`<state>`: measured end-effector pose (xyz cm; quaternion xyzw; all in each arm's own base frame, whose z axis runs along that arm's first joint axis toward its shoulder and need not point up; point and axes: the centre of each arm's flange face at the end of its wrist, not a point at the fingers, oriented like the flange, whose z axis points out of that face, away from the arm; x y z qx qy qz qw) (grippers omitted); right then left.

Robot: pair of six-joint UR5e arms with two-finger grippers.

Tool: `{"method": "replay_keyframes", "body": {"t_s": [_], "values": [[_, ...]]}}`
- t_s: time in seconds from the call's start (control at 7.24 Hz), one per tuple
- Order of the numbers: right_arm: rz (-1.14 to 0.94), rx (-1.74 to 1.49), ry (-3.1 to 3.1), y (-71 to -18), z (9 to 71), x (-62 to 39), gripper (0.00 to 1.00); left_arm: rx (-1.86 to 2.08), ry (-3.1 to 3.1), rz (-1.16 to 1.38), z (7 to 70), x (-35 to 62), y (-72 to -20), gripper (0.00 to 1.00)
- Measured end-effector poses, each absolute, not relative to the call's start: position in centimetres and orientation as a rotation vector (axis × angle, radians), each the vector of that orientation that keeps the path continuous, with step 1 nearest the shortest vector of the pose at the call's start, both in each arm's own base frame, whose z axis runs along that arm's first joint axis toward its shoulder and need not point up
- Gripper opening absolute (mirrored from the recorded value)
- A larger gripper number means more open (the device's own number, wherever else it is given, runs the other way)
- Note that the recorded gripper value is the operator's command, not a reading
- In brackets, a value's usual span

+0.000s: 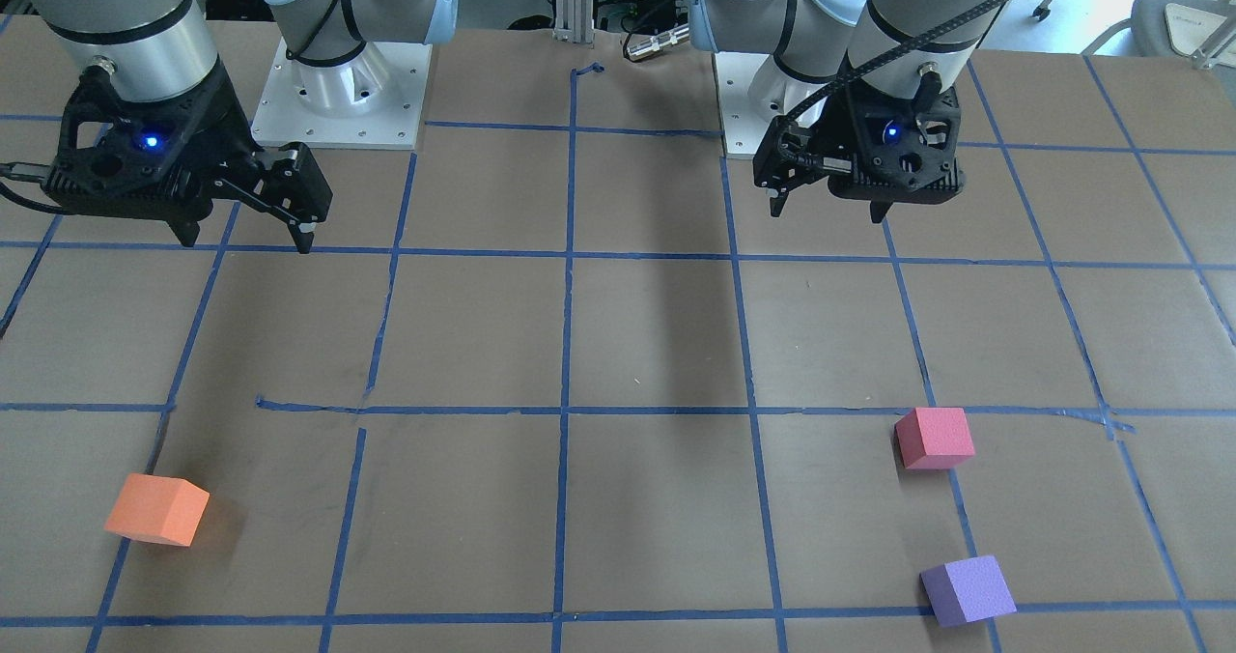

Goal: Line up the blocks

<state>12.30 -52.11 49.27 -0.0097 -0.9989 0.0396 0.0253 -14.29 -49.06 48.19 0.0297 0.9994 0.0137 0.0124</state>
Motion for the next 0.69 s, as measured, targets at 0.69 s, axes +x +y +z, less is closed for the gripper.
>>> {"method": "replay_keyframes", "body": {"t_s": [0.69], "values": [[0.113, -0.031, -3.091, -52.75, 48.74, 11.98, 1.0, 0.092, 3.115, 0.045, 48.13, -14.29, -49.1, 1.0]]}}
